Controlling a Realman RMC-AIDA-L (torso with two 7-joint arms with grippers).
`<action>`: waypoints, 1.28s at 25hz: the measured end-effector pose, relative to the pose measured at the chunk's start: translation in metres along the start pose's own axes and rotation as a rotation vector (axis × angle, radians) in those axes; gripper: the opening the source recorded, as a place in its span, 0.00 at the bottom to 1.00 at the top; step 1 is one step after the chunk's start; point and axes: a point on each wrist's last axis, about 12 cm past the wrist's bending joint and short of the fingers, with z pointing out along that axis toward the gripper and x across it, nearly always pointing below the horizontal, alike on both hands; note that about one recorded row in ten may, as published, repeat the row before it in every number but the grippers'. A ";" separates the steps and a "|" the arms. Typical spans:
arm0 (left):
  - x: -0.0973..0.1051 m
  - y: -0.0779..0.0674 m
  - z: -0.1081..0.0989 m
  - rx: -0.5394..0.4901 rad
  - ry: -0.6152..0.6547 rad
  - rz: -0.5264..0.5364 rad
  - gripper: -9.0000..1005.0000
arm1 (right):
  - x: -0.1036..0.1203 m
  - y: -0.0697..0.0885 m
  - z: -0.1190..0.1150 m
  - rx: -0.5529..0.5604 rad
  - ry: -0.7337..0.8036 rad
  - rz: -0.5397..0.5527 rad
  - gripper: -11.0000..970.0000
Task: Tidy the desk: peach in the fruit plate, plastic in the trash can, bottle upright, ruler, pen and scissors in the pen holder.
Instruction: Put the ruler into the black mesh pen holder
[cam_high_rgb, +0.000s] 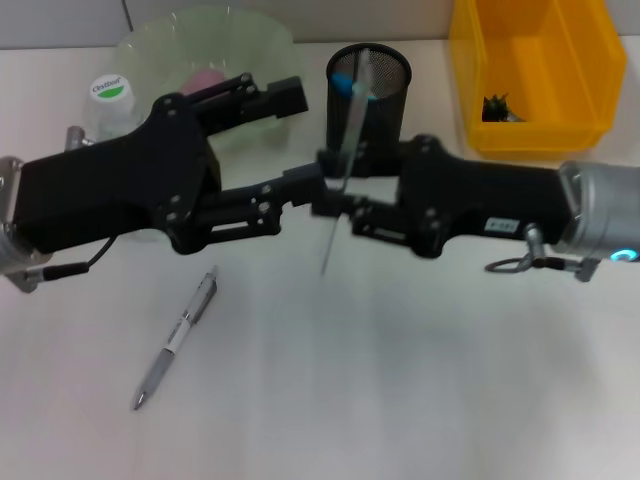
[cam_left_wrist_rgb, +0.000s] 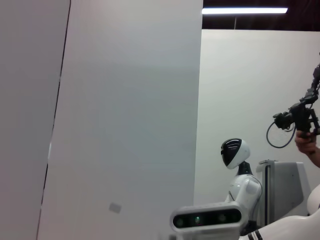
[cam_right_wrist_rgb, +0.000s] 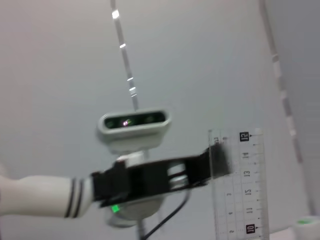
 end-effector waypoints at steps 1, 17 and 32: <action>0.002 -0.001 -0.002 -0.006 0.000 -0.006 0.78 | -0.002 -0.002 -0.005 0.024 -0.014 -0.003 0.40; 0.032 -0.013 -0.010 -0.031 0.066 -0.107 0.78 | -0.031 -0.068 -0.010 0.467 -0.013 -0.192 0.40; 0.032 -0.011 -0.010 -0.048 0.066 -0.110 0.78 | -0.009 -0.078 -0.012 0.632 -0.025 -0.268 0.40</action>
